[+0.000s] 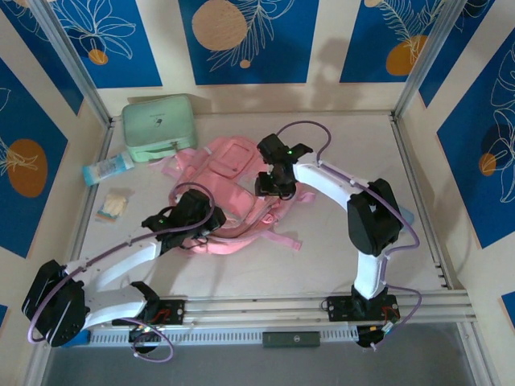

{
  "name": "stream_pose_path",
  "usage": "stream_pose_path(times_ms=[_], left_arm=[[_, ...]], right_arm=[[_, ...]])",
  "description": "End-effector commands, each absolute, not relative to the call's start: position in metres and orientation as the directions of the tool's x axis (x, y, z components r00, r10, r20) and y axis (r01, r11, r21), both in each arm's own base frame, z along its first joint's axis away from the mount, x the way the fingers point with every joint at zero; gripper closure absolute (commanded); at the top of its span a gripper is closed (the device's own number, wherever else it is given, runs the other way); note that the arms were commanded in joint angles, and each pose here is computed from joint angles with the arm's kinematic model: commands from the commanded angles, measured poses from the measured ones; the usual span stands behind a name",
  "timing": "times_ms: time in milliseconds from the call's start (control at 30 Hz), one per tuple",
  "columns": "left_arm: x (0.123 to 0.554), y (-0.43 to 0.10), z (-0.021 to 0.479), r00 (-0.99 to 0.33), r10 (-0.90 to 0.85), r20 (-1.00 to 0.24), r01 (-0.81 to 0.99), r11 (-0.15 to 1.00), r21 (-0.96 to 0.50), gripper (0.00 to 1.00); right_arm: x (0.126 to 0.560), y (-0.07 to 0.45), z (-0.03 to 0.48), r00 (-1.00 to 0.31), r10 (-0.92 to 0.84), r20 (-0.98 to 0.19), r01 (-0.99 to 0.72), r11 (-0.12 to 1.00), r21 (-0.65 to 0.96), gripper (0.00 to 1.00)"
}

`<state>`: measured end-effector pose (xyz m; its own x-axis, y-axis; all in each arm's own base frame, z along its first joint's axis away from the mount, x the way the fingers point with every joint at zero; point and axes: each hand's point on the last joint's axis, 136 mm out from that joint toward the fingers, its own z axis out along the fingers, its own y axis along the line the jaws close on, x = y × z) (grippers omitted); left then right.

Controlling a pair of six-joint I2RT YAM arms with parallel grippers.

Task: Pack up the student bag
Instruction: Rotate the student bag at the center of the table.

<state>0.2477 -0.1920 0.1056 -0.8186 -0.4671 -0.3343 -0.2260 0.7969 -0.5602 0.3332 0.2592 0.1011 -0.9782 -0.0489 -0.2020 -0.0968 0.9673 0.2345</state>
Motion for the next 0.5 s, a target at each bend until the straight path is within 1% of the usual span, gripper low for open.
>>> stream_pose_path(times_ms=[0,100,167,333,400,467], left_arm=[[0.248,-0.189,0.101,-0.806,-0.482,-0.342,-0.238,0.795,-0.559,0.56],[0.246,-0.191,0.100,-0.806,-0.488,-0.334,-0.245,0.790,-0.562,0.56],[0.247,-0.193,0.098,-0.800,-0.495,-0.339,-0.250,0.789,-0.561,0.56],[0.248,-0.199,0.087,-0.810,-0.492,-0.317,-0.263,0.790,-0.553,0.56],[0.248,-0.202,0.086,-0.816,-0.485,-0.315,-0.259,0.794,-0.550,0.56],[0.248,-0.202,0.083,-0.817,-0.483,-0.314,-0.261,0.796,-0.545,0.56]], right_arm=[[0.329,0.235,0.093,-0.987,0.045,-0.156,0.015,0.983,0.184,0.50],[0.334,0.225,0.091,-0.985,0.127,-0.119,0.096,0.966,0.241,0.48],[0.338,0.230,0.087,-0.985,0.144,-0.091,0.112,0.951,0.289,0.48],[0.353,0.240,0.077,-0.985,0.165,-0.050,0.139,0.932,0.335,0.53],[0.356,0.244,0.079,-0.985,0.167,-0.052,0.139,0.927,0.348,0.55],[0.356,0.247,0.080,-0.983,0.169,-0.069,0.136,0.931,0.338,0.53]])
